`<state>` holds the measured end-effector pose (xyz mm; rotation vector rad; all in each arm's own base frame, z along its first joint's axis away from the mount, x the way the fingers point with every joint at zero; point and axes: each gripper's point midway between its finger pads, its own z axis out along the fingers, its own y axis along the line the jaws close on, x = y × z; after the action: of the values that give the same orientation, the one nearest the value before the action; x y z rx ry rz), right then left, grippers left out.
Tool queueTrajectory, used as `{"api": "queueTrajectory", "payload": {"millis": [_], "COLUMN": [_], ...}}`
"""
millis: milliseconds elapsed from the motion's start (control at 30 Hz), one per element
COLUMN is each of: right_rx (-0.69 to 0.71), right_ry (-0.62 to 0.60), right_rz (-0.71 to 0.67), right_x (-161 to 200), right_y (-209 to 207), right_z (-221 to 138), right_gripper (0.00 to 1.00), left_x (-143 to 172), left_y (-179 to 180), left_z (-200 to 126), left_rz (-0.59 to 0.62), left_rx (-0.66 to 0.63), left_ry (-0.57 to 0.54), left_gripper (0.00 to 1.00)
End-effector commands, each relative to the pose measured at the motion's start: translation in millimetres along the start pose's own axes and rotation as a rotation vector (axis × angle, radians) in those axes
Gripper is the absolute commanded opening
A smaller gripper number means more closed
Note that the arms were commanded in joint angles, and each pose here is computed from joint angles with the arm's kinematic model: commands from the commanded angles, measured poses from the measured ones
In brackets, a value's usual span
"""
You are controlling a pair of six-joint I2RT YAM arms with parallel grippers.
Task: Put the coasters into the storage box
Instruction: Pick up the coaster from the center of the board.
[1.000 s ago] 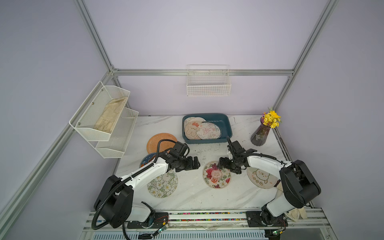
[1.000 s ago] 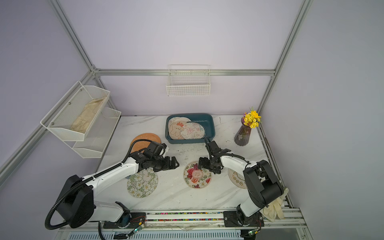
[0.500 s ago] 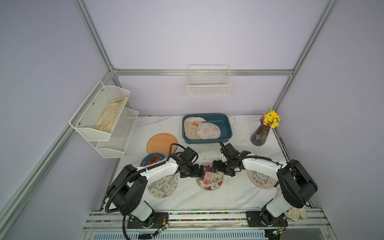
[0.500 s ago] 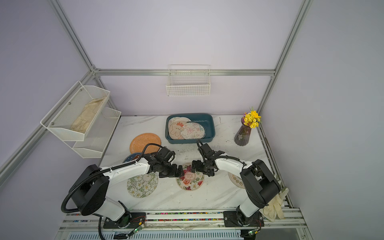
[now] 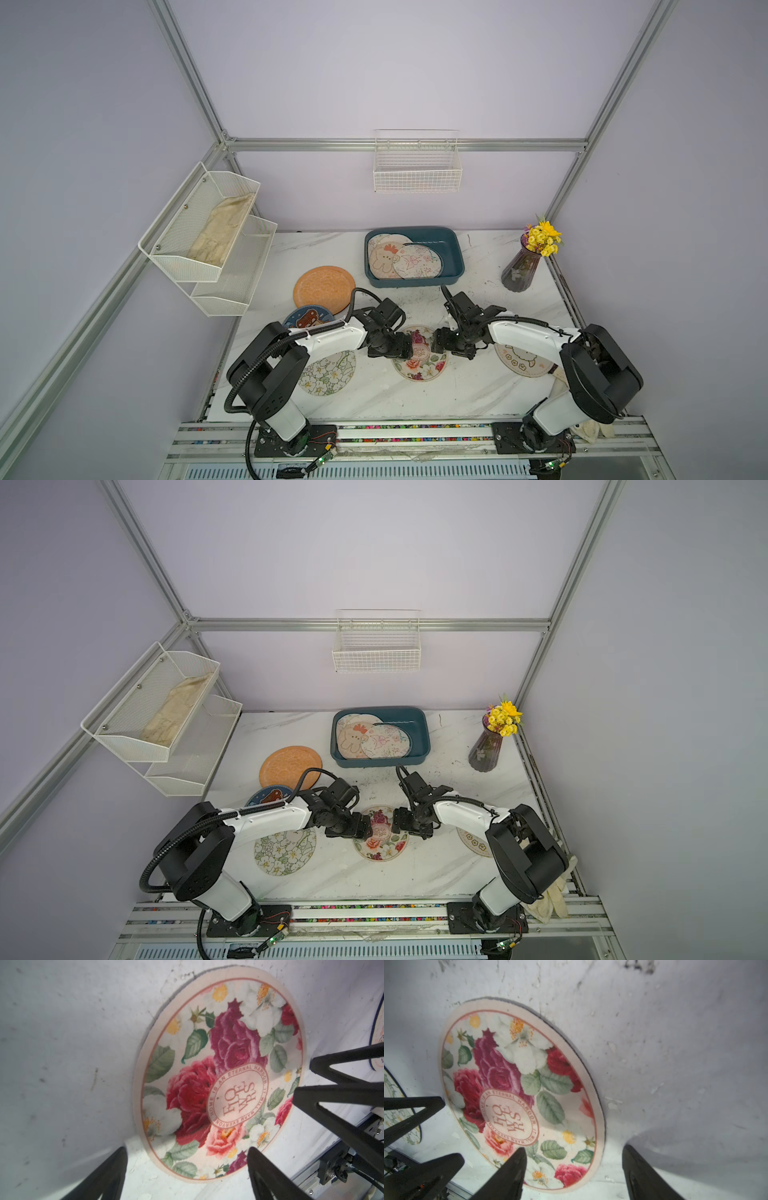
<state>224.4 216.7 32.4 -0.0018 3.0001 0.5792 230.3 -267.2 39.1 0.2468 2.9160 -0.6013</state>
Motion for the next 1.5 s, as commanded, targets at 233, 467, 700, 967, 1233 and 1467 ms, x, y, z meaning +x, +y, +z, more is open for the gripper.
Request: {"api": "queueTrajectory", "payload": {"millis": [233, 467, 700, 967, 1233, 1467], "right_rx": [0.034, 0.027, 0.022, 0.001, -0.063, -0.148], "right_ry": [0.041, 0.05, 0.052, 0.056, 0.015, -0.04], "right_rz": [-0.013, -0.011, -0.01, -0.016, -0.036, -0.075], "right_x": [4, 3, 3, 0, -15, -43], "right_y": [-8, -6, -4, 3, 31, 73], "right_z": [17, 22, 22, 17, -15, -52], "right_gripper": [0.56, 0.49, 0.33, 0.0, 0.0, 0.0], "left_x": [0, -1, -1, -3, -10, -21], "left_y": [-7, -9, -8, -9, -4, -4], "left_z": [13, 14, 13, 7, -8, -30], "left_rz": [-0.014, -0.012, -0.011, -0.003, -0.019, -0.027], "left_rx": [-0.015, -0.016, -0.016, -0.016, -0.017, 0.027], "left_ry": [0.019, 0.019, 0.016, -0.006, -0.062, -0.159], "left_gripper": [0.8, 0.76, 0.76, 0.93, 1.0, 1.0]}}
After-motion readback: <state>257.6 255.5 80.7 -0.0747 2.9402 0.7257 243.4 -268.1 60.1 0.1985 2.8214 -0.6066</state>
